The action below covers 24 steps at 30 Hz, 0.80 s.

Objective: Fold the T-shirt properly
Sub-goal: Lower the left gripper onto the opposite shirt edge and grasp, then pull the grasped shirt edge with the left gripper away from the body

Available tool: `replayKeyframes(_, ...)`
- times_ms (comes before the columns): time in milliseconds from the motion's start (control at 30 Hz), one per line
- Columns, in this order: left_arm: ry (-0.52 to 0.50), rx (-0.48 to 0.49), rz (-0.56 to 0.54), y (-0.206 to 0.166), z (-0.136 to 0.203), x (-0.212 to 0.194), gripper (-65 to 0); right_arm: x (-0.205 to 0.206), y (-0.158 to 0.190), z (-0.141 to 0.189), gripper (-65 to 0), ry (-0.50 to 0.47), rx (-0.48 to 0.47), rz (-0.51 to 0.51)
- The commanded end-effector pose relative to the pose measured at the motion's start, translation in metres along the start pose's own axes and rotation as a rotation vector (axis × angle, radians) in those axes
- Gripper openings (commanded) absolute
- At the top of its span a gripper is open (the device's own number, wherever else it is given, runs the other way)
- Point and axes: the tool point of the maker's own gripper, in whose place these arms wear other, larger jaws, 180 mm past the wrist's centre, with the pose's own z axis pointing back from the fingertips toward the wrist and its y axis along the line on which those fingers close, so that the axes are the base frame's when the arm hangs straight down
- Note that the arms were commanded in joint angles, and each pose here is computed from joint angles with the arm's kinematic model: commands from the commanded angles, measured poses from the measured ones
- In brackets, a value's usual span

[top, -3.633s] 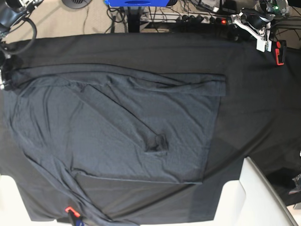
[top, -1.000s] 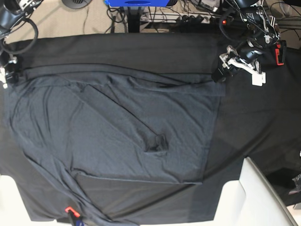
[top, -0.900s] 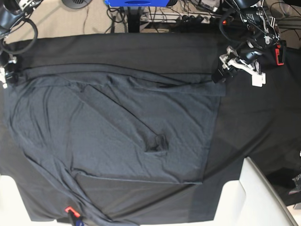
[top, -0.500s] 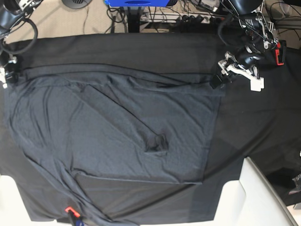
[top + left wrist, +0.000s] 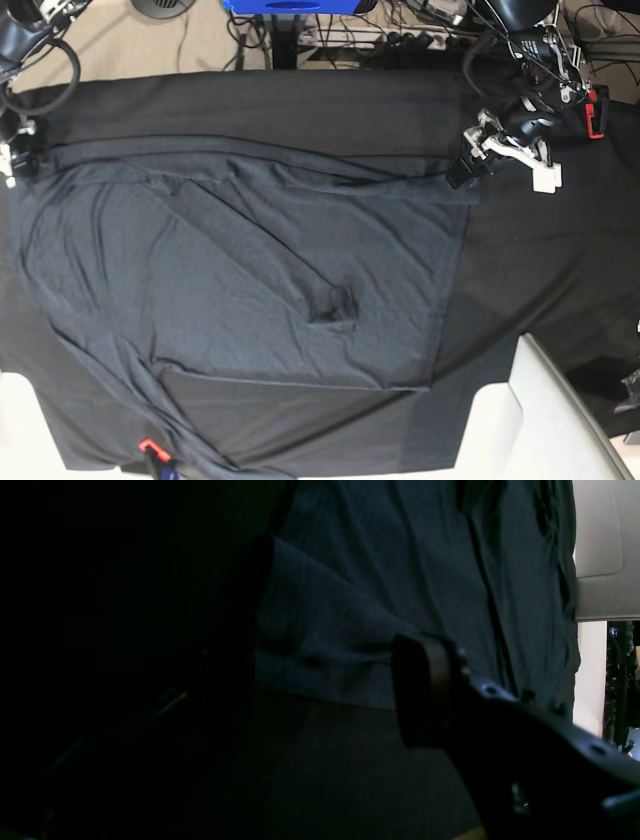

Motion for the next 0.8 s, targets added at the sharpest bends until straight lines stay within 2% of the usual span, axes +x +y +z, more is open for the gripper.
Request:
replayKeyframes(0, 0.018, 0.019, -0.009, 0.004, 0.002, -0.001, -23.7, 0.006, -0.01, 0.004, -65.0, 0.003, -0.047, 0.016)
replayKeyframes(33, 0.003, 0.019, -0.009, 0.004, 0.002, 0.001, -27.2, 0.006, -0.01, 0.004, -65.0, 0.003, -0.047, 0.016)
replayKeyframes(100, -0.03, 0.017, -0.006, 0.004, 0.002, 0.006, -40.2, 0.006, -0.01, 0.004, -65.0, 0.003, -0.047, 0.016)
replayKeyframes(200, -0.018, 0.021, 0.038, 0.01, -0.001, -0.005, -65.0, 0.006, -0.01, 0.004, -65.0, 0.003, -0.047, 0.016)
replayKeyframes(433, -0.027, 0.018, 0.071, 0.013, -0.006, -0.008, -65.0, 0.007, -0.009, 0.004, -65.0, 0.003, -0.045, 0.019)
replayKeyframes(533, -0.045, 0.018, 0.029, 0.009, -0.002, 0.004, -65.0, 0.007, -0.013, 0.007, -65.0, 0.002, -0.053, 0.025)
replayKeyframes(767, -0.001, 0.042, -0.07, 0.009, 0.015, 0.015, -65.0, 0.035, 0.002, 0.027, -65.0, -0.077, -0.039, 0.12)
